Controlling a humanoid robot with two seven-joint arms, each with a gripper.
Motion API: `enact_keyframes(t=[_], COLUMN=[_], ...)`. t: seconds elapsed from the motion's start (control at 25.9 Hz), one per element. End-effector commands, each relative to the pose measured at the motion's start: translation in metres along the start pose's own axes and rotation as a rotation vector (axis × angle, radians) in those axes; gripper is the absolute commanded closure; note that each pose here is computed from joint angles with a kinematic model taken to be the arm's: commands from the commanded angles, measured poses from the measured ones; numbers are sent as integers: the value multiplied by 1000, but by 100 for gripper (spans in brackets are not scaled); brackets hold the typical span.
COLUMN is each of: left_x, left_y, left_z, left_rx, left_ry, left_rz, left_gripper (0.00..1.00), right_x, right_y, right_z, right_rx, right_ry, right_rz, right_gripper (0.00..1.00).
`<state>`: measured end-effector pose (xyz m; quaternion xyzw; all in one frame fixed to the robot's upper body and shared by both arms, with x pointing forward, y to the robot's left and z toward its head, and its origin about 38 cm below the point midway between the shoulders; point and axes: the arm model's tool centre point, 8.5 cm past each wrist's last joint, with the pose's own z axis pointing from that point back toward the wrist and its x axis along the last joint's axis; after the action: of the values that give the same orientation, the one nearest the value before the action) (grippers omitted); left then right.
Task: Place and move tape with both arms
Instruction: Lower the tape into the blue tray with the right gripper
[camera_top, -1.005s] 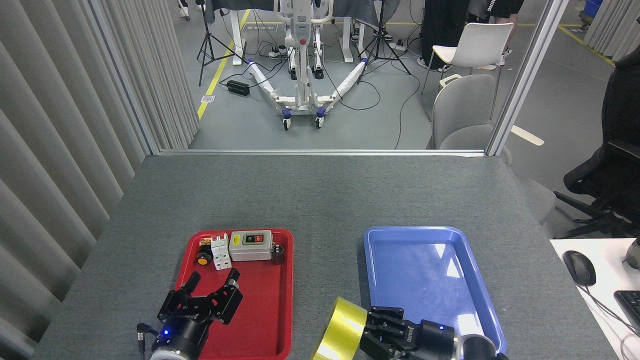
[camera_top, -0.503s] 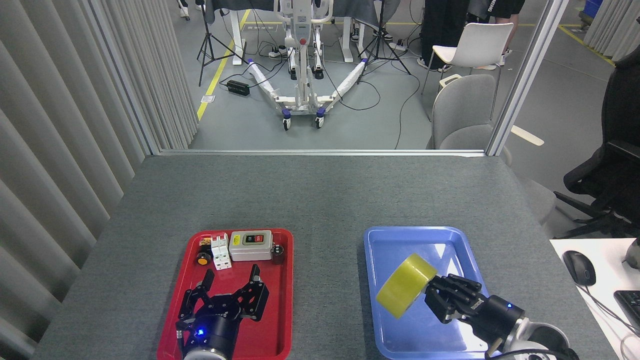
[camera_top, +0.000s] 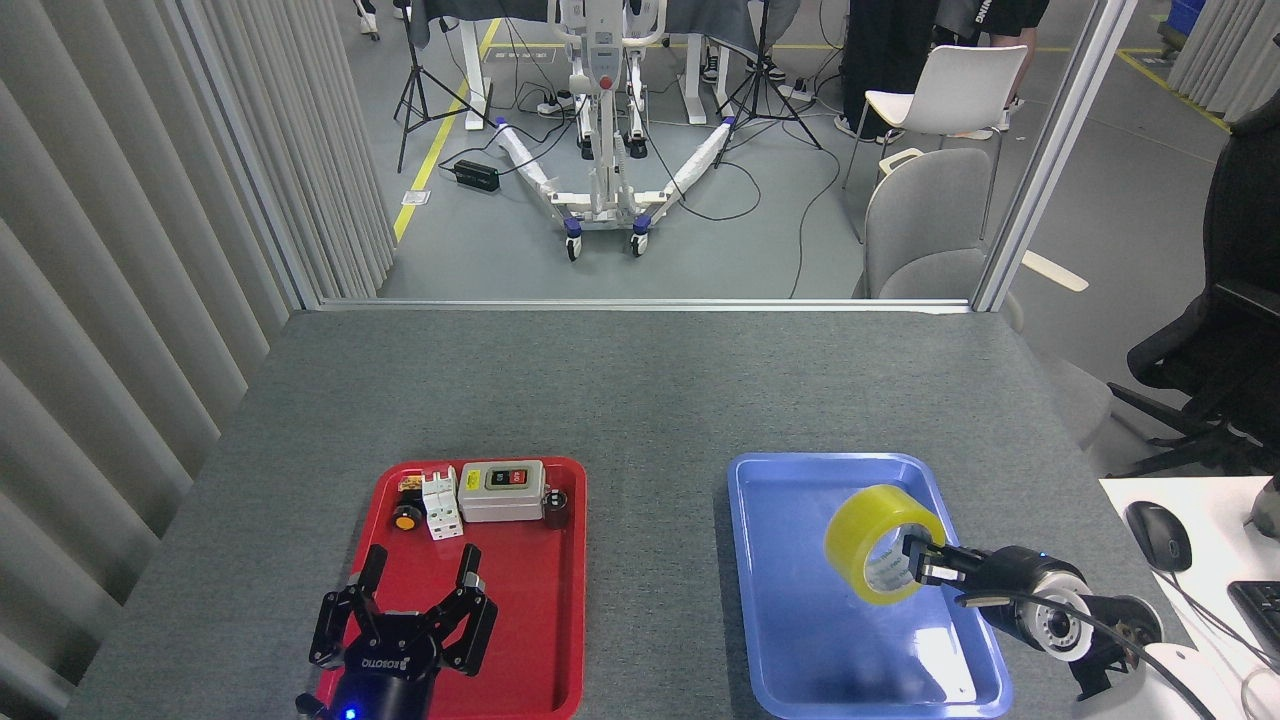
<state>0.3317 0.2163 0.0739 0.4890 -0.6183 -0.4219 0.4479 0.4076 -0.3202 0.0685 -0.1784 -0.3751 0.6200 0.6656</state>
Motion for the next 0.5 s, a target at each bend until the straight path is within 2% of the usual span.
enact_keyframes(t=[0.0,0.12,0.23,0.46], left_x=[-4,-2,-4,-8], left_y=[-2,-1,-5,-18], left_z=[12,21,24,24], left_rx=[25,104,82,-65], left_ry=[-34,-56,-55,-29], left_rz=[-160,-362,-371,-372], left_gripper=[0,0,0,0], right_x=[-13,-13,-13,2], right_y=[6,4,-3,3], right_z=[-5,-18,-30,-65], right_rx=[71,144,183,275], right_ry=[123,186,192,210], right_rz=[-7,-33,-66,-57], right_gripper=[90,90,90,90])
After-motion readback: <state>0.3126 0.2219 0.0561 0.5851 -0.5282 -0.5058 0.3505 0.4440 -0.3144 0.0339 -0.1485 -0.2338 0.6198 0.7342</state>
